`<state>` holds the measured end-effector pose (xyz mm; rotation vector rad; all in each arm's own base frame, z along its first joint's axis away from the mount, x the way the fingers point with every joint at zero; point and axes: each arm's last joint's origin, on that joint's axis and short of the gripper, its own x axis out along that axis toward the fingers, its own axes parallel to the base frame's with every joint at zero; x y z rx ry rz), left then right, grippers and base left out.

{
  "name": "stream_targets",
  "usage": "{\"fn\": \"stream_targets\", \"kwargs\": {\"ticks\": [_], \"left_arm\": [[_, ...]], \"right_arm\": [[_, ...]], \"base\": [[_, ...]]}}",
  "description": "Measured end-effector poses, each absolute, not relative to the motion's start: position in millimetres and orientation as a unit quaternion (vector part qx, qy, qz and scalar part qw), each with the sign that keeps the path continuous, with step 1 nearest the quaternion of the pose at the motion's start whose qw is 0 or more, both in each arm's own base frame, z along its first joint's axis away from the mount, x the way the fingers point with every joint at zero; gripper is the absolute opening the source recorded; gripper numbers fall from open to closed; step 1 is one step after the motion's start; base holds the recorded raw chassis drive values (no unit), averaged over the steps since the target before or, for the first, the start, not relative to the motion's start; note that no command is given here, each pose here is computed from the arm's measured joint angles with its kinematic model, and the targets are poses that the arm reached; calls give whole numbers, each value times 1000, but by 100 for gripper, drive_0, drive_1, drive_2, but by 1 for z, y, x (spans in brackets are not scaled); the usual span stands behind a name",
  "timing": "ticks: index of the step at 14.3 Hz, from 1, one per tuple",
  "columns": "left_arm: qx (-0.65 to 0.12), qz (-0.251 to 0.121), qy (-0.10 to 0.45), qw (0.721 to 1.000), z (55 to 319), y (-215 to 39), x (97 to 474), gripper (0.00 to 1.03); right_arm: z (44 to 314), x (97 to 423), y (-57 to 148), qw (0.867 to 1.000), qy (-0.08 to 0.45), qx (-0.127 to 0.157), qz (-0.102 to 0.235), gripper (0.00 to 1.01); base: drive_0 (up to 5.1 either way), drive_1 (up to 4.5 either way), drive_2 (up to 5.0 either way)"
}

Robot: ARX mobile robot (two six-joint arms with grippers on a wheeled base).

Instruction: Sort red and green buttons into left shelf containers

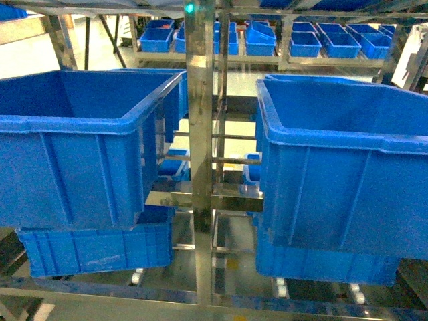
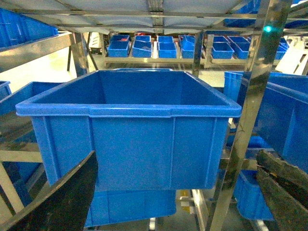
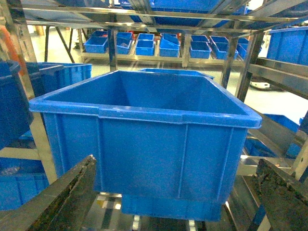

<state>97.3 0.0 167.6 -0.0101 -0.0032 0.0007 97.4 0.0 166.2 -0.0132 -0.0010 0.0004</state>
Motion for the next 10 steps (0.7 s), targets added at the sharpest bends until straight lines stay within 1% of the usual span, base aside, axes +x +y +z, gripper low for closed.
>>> {"fn": "stream_targets", "kwargs": {"ticks": [10], "left_arm": [[-5,0,-2,1000,168,0,97,98]], "right_arm": [[166,97,0,1000,0,-6,0,98]], "base": [[0,0,0]]}}
